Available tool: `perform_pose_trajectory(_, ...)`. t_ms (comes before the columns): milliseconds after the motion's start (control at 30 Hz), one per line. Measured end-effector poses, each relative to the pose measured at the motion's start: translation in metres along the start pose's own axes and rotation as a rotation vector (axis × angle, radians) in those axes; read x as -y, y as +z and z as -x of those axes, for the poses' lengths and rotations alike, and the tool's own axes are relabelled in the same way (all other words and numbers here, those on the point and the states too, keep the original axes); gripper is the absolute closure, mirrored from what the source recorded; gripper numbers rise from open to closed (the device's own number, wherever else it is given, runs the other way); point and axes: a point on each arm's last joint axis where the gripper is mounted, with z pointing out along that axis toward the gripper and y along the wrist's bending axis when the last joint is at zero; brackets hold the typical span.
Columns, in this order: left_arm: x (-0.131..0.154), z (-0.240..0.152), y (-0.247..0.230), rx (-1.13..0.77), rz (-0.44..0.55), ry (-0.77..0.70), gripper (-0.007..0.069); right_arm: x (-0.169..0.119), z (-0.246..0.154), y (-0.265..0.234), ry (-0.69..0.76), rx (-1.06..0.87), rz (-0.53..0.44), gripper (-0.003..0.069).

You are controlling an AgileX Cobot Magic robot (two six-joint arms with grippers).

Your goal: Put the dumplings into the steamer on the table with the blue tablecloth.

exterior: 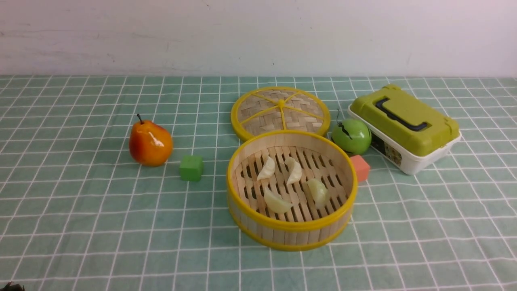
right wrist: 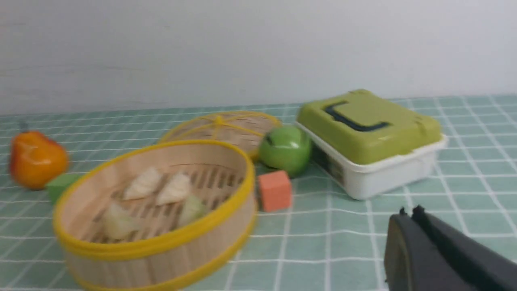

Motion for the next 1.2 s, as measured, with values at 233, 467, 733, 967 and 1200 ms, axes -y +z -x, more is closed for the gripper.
perform_pose_trajectory(233,0.000,0.000,0.000,-0.001,0.000,0.000,0.0480,0.010,-0.023,-0.008,0.030,-0.097,-0.122,0.0668)
perform_pose_trajectory(467,0.000,0.000,0.000,-0.001,0.000,-0.001,0.0475,0.011,-0.033,-0.009,0.011,-0.208,-0.137,0.0673)
perform_pose_trajectory(733,0.000,-0.002,0.000,-0.020,0.001,-0.001,0.0471,0.010,-0.035,-0.011,0.013,-0.249,-0.120,0.0680)
perform_pose_trajectory(967,0.000,-0.002,0.000,-0.022,0.002,-0.001,0.0461,0.010,-0.035,-0.011,0.021,-0.251,-0.118,0.0677)
perform_pose_trajectory(1200,0.000,-0.002,0.000,-0.027,0.002,-0.001,0.0461,0.010,-0.035,-0.011,0.023,-0.252,-0.118,0.0673)
